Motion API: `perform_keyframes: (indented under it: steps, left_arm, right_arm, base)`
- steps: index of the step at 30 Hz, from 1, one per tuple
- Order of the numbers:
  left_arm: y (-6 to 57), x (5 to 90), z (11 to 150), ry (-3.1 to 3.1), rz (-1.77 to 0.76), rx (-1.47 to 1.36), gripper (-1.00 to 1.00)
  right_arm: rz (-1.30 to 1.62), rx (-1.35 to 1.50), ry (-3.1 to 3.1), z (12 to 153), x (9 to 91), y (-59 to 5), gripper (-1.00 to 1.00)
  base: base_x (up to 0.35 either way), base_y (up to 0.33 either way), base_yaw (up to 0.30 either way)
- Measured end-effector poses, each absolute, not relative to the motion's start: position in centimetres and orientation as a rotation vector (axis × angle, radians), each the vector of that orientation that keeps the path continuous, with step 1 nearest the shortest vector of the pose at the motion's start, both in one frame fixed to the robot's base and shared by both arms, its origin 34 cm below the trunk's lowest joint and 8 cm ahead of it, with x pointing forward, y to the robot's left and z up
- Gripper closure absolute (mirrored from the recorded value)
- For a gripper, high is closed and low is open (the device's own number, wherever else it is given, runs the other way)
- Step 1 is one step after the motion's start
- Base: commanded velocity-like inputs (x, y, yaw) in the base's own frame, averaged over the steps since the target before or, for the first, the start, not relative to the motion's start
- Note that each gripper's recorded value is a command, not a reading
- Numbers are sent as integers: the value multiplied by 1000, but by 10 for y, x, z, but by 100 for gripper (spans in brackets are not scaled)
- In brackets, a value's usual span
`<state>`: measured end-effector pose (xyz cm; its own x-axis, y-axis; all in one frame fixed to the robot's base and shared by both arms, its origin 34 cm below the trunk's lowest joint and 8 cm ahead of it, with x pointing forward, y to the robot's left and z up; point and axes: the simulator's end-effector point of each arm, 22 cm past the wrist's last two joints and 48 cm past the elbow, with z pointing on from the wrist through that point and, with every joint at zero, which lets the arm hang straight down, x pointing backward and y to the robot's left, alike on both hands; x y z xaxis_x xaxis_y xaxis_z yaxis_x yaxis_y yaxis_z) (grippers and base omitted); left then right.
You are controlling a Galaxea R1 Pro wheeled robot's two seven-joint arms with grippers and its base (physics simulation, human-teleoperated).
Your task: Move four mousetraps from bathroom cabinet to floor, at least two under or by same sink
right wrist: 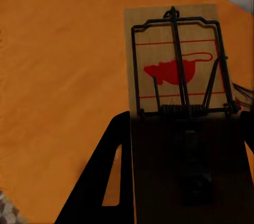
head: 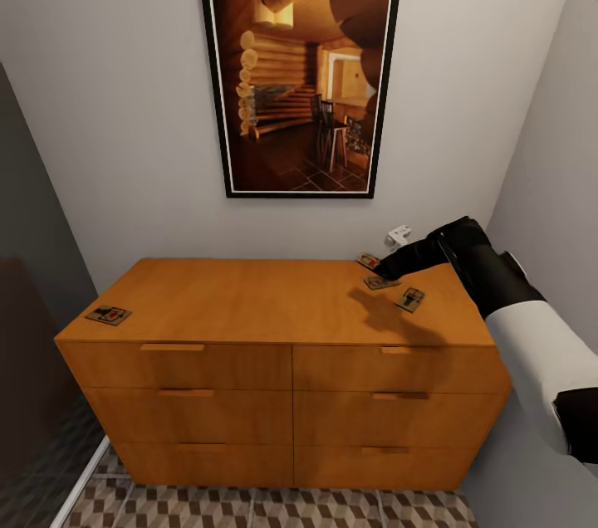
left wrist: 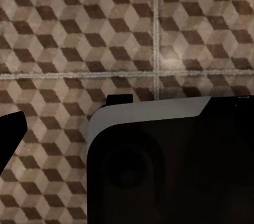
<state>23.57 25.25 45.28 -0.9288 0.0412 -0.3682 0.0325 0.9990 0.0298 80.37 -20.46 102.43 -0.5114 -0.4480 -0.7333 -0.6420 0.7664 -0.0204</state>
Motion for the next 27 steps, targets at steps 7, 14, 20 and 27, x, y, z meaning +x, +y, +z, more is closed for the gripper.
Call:
perform_keyframes:
  steps: [7, 14, 20, 27]
  left_arm:
    - [253, 236, 453, 2764, 33, 52, -100]
    - [253, 236, 453, 2764, 33, 53, -100]
    - [253, 236, 453, 2764, 33, 53, -100]
    - [253, 236, 453, 2763, 33, 52, -100]
  right_arm:
    - [324, -785, 2191, 1038, 802, -202, 100]
    - [324, -783, 2191, 1039, 802, -201, 100]
    - [324, -783, 2191, 1039, 802, -201, 100]
    - [324, -783, 2191, 1039, 801, -201, 100]
  base:
    - [-211, 93, 0]
    - [-281, 132, 0]
    - [-267, 169, 0]
    - [-205, 230, 0]
